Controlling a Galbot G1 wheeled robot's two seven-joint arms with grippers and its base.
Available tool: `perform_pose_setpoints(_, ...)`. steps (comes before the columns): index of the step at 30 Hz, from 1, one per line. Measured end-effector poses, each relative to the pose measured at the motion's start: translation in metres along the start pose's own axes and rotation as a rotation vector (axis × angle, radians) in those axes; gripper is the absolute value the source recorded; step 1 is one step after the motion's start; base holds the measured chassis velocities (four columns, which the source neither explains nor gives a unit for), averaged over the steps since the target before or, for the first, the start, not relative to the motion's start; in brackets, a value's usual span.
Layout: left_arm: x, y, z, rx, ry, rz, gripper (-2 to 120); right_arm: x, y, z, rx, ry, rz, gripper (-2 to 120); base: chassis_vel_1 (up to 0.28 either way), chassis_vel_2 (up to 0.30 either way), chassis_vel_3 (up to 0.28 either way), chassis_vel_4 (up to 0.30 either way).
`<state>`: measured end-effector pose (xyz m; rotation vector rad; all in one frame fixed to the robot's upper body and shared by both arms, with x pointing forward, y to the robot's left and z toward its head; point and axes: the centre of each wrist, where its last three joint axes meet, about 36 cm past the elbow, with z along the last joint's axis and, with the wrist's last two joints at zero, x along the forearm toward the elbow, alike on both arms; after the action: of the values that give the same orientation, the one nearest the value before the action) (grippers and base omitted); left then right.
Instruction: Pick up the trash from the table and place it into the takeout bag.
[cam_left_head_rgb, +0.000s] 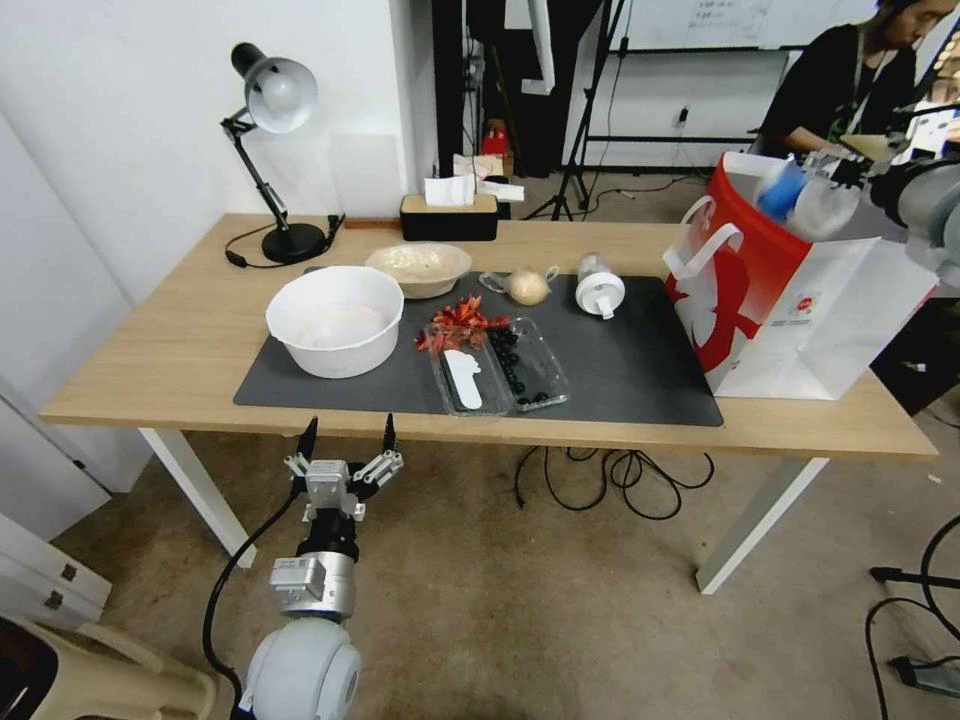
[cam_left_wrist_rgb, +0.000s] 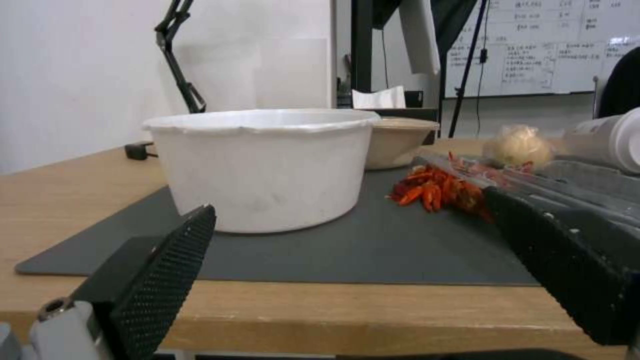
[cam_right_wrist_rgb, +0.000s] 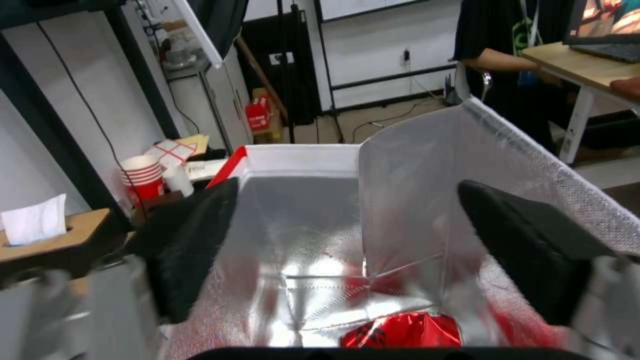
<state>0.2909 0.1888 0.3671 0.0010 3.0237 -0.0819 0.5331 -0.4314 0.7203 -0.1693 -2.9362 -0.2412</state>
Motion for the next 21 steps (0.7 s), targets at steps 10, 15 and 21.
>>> perform_pose_setpoints(10, 0.000, -0.001, 0.000, 0.000, 0.000, 0.003, 100, 0.009, 0.003, -0.013, -0.005, -0.055, -0.036, 100, 0.000, 0.000, 0.000, 0.000)
perform_pose_setpoints(15, -0.001, 0.000, -0.001, -0.002, -0.003, 0.002, 100, 0.019, 0.010, -0.025, -0.002, -0.107, -0.086, 100, 0.000, 0.000, 0.000, 0.000)
perform_pose_setpoints(21, 0.000, 0.003, 0.000, -0.006, -0.001, 0.004, 100, 0.049, 0.033, -0.038, 0.008, -0.214, -0.226, 100, 0.000, 0.000, 0.000, 0.000)
